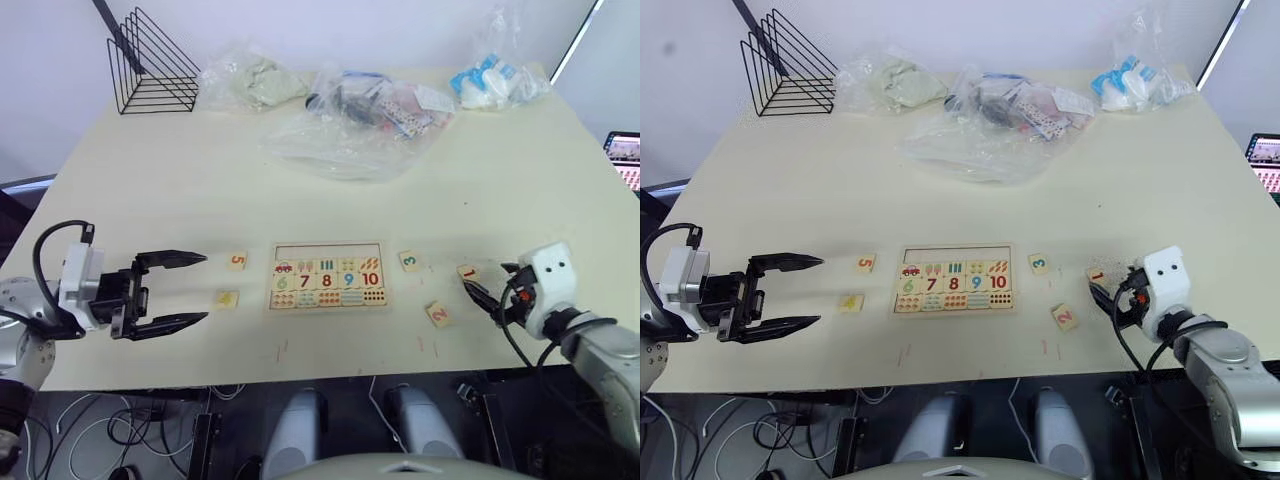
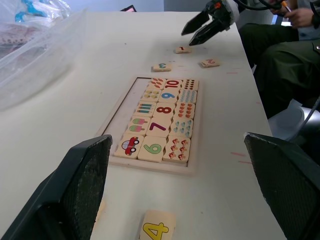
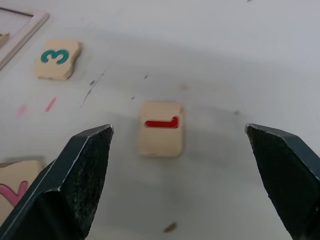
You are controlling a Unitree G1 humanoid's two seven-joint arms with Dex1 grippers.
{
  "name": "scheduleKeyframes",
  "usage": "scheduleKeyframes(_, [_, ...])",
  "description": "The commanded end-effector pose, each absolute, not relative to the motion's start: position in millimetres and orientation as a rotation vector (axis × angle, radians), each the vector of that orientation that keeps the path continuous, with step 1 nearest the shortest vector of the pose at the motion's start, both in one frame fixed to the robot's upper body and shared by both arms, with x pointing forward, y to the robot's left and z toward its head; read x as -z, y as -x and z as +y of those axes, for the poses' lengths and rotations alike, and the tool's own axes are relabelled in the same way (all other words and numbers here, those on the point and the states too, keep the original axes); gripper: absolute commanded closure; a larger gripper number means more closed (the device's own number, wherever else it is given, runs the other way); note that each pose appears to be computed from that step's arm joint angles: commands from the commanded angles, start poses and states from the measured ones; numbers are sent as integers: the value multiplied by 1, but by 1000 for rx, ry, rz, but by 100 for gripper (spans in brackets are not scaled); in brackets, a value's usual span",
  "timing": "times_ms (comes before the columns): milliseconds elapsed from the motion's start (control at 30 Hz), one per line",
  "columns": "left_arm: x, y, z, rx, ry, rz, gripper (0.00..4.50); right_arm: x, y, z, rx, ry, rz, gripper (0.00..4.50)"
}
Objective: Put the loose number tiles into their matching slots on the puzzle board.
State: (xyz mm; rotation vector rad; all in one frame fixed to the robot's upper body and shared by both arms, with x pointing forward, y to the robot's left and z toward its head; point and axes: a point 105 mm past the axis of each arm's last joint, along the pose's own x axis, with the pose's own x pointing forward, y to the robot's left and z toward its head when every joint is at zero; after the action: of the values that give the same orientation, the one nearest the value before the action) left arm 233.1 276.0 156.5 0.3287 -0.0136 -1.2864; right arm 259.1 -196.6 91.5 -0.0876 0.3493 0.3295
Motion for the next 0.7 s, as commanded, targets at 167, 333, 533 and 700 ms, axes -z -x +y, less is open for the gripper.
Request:
scheduleKeyframes(167, [-167,-227,278,1309,-359,-37,0,-88,-260,-180,-293,87,305,8])
scheduleKeyframes(333, [-167,-227,278,1309,-362,-37,0,-85,-264,-184,-261,91,301,8])
scheduleKeyframes(533, [-168,-228,278,1309,-361,-38,0,-82,-264,-189,-243,97,316,31])
scheduleKeyframes(700, [-167,-227,278,1308,-360,-38,0,-80,-261,-189,-240,98,329,236])
